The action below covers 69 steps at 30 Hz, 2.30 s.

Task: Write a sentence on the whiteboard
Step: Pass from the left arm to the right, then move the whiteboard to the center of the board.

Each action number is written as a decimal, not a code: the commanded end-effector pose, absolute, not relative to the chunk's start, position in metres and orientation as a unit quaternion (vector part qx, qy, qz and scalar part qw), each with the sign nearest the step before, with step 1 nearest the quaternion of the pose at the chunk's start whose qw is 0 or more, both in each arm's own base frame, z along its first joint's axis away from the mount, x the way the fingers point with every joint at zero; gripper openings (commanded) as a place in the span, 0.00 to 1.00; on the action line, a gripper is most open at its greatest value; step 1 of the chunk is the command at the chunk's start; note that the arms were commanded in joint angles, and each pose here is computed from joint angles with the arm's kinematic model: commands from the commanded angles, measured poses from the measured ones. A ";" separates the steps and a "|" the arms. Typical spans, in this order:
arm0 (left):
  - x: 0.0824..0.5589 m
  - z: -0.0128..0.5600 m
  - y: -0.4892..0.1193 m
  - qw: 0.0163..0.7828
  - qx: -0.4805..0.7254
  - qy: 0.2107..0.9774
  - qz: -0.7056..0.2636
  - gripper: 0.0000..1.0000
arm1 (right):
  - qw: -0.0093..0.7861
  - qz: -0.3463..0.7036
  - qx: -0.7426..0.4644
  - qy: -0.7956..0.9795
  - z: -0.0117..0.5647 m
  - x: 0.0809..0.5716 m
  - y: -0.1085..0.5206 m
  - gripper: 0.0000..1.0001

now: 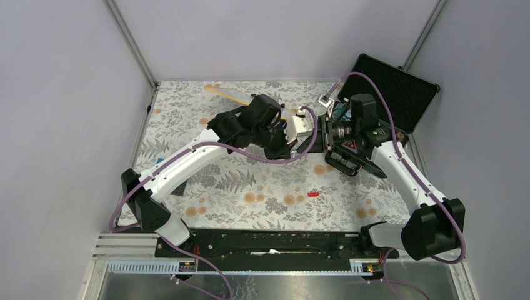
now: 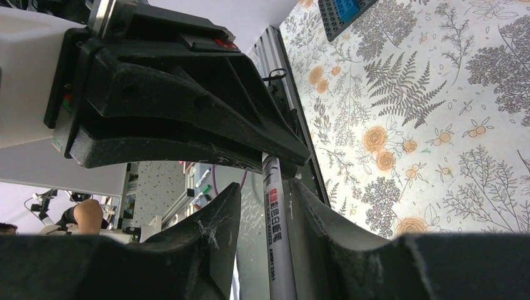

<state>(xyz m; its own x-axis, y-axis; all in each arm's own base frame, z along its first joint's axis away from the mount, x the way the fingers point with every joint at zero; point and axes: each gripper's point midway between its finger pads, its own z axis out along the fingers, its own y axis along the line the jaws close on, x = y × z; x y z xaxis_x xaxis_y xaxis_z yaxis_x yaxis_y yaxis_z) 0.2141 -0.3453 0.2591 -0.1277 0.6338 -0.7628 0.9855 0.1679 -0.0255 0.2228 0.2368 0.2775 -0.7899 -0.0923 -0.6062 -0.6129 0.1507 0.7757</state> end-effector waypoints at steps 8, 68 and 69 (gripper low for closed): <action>0.219 0.270 -0.359 0.330 0.578 0.682 -0.302 0.00 | 0.230 0.600 -0.267 0.718 0.287 0.223 0.246 0.27; 0.415 0.127 -0.242 0.387 0.765 0.467 0.214 0.19 | 0.426 0.519 -0.036 0.740 0.284 0.353 0.065 0.00; 0.425 0.124 -0.242 0.391 0.766 0.459 0.226 0.19 | 0.424 0.520 -0.035 0.741 0.283 0.354 0.065 0.00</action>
<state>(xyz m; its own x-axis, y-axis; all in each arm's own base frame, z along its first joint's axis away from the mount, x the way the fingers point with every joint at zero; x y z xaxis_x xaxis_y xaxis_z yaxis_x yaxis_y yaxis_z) 0.3656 -0.2252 0.0940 0.3672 0.9204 -0.1343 0.7524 -0.2090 0.6247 0.3529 0.0655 0.2800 -0.6523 0.4019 -0.6426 -0.4630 0.4601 0.7576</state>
